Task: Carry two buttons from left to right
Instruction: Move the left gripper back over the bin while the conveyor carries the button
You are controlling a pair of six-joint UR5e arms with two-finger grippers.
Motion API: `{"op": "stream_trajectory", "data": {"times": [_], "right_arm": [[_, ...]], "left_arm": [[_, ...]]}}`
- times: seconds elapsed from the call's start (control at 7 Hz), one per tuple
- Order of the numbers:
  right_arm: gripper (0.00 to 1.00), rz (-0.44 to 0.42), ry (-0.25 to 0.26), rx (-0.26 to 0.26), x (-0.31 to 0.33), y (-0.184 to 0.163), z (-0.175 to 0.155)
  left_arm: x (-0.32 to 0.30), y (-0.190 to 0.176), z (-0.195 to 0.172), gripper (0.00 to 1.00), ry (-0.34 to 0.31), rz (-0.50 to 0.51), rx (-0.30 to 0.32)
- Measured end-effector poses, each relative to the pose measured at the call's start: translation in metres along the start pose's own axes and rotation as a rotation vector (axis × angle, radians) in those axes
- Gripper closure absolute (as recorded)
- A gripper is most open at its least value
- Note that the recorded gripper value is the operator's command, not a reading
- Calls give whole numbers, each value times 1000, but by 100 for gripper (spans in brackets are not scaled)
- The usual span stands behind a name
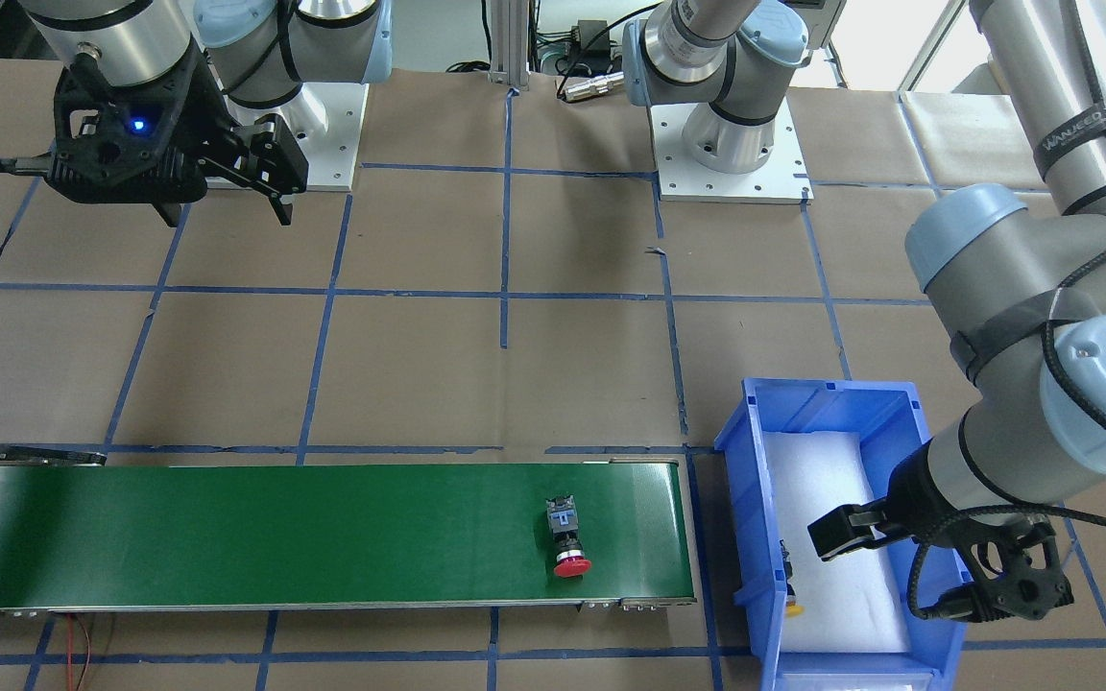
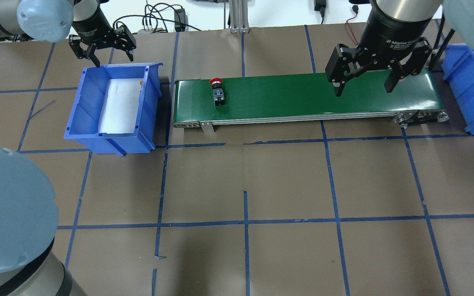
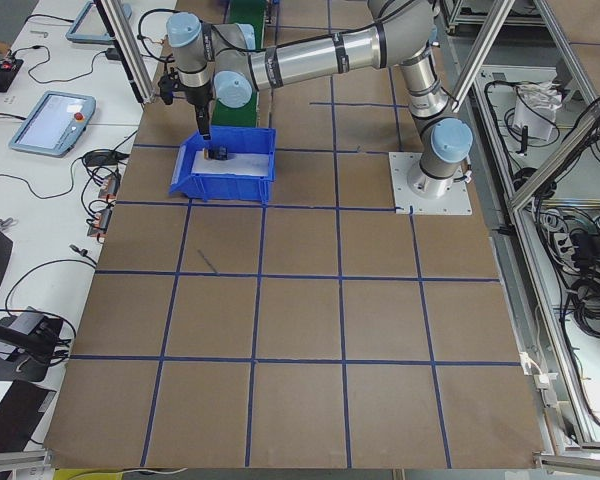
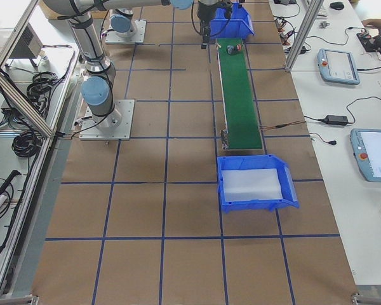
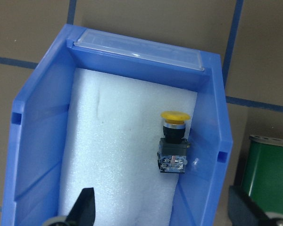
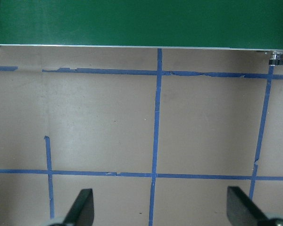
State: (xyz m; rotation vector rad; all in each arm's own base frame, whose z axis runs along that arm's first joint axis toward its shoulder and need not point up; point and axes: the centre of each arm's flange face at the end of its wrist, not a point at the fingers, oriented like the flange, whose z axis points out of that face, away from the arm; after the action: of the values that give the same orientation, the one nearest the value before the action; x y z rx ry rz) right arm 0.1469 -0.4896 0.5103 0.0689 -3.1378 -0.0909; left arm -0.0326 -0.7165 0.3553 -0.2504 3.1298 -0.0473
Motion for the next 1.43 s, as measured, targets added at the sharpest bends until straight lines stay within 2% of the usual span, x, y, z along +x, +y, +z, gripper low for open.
{"op": "stream_trajectory", "data": {"times": [0.29,0.43,0.71,1.0,1.14,1.43], "right_arm": [[0,0,3,-2,0,1,1],[0,1,5,-1,0,1,1],[0,3,2,3,0,1,1],[0,3,0,9,0,0,0],[0,4,-2,11,0,0,0],[0,3,-4,12,0,0,0]], "left_arm": [[-7,-1,5,0,1,25,-8],[-10,-1,5,0,22,20,-7],[-20,-5,0,0,77,-14,9],[-32,-5,-12,0,85,-41,24],[-33,-3,-21,0,82,-98,32],[-35,0,-30,0,80,-308,33]]}}
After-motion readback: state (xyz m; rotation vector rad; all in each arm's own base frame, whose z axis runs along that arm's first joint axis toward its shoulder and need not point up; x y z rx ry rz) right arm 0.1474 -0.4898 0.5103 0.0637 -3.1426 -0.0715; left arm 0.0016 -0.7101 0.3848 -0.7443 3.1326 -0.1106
